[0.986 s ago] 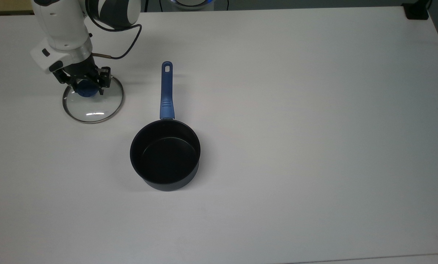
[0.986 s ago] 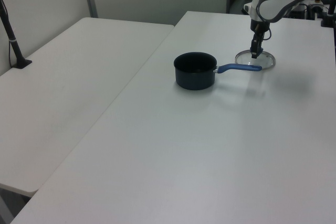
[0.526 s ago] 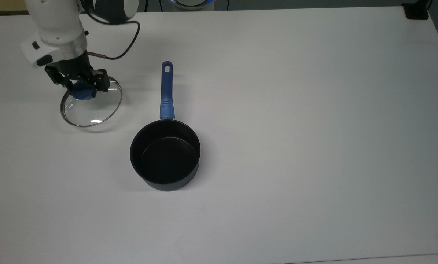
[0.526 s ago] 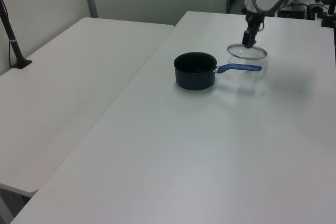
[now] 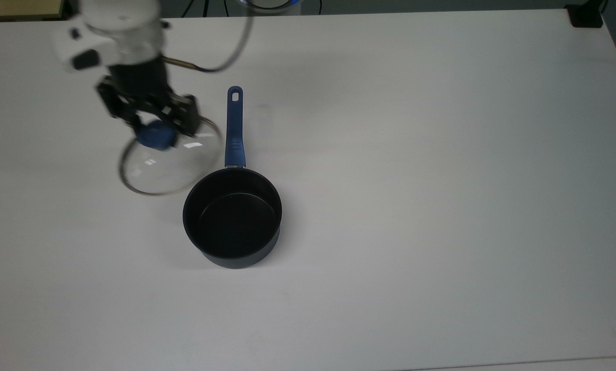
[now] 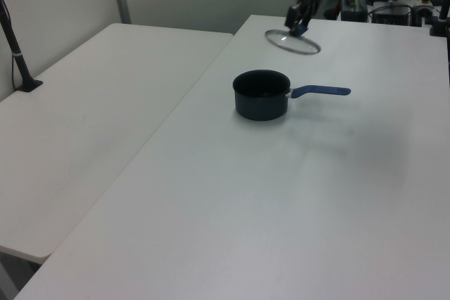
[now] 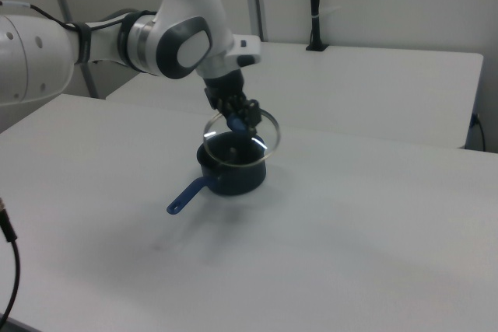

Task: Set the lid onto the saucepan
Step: 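Carry the lid over the saucepan and lower it onto the rim, then open the gripper to release the lid knob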

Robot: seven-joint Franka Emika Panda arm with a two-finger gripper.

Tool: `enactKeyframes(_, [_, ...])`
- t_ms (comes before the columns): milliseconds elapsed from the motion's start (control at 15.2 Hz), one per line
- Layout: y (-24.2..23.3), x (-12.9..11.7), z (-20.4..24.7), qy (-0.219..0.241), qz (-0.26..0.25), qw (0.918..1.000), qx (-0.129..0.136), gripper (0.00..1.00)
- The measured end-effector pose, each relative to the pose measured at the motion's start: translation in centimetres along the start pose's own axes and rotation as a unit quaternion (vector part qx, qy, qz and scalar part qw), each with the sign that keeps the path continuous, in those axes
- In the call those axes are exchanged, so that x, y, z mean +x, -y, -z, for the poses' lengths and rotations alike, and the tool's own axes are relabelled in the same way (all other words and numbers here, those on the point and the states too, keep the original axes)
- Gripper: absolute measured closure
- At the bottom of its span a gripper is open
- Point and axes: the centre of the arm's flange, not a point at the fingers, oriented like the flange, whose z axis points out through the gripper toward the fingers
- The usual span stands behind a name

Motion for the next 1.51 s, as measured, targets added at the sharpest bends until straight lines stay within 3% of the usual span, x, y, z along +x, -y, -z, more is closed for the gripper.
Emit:
enactKeyframes(197, [4.3,0.7,-1.6,0.003,-0.045,0.999,0.007,0.38])
enactKeyframes(526, [8.0,2.1,-5.5,0.009,-0.067,0.9977,0.005,0.38])
enactKeyframes(1249, [9.7,2.3,-7.7,-0.008,-0.031,0.9986,-0.042,0.38])
enactKeyframes(1512, [10.8,1.8,-8.1,-0.007,-0.016,0.9987,-0.049,0.38])
